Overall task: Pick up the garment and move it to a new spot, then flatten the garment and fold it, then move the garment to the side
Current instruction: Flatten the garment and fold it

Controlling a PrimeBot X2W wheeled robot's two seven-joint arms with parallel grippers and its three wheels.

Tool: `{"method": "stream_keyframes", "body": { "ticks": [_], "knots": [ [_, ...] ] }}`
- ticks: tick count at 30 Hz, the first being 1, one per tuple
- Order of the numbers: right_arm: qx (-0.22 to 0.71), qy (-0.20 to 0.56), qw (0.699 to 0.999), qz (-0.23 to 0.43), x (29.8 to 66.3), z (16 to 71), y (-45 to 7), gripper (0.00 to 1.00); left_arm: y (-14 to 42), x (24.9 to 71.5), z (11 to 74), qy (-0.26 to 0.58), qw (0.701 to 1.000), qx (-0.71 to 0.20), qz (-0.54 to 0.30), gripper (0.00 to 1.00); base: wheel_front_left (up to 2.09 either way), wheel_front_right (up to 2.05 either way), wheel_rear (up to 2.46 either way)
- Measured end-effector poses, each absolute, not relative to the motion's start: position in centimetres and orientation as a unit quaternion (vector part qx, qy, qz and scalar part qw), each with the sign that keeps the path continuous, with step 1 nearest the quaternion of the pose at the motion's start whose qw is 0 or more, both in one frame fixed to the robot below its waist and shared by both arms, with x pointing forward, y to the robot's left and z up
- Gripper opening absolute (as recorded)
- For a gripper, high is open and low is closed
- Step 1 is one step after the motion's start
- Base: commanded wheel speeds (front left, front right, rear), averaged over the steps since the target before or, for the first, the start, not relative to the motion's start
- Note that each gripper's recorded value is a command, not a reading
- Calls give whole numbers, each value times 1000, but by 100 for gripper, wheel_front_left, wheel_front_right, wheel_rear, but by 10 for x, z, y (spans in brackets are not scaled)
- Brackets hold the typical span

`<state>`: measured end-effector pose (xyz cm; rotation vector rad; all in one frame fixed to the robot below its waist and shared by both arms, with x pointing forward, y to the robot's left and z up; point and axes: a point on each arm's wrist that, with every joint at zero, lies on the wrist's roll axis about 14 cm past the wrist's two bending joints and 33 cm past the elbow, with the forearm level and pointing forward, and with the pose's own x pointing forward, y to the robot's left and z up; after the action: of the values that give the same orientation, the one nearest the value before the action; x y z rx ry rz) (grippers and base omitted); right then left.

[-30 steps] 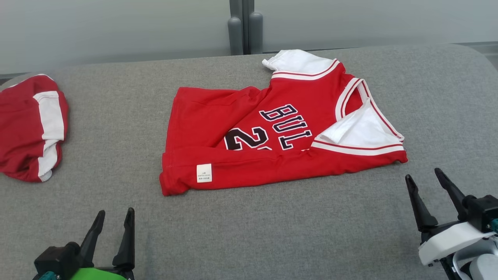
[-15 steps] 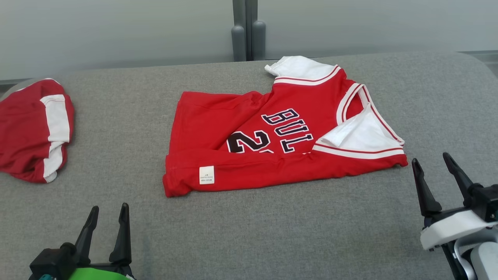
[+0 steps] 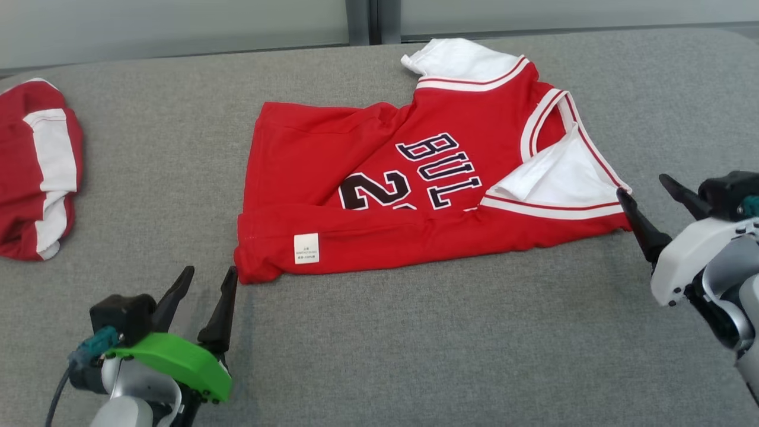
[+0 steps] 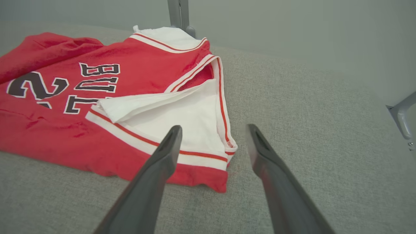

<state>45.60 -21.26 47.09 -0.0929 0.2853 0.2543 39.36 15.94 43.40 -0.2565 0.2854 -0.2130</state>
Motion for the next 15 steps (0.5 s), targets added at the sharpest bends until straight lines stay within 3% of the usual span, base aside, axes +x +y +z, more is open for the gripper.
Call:
{"method": "stream_keyframes", "body": {
  "ticks": [9,15],
  "knots": [
    [-40,260,956,130,467,424,-215,100,153,421,403,227,957,-143,-113,100,0,0,0],
    [-29,297,945,131,464,400,-214,100,144,425,387,261,945,-156,-121,100,0,0,0]
  ]
}}
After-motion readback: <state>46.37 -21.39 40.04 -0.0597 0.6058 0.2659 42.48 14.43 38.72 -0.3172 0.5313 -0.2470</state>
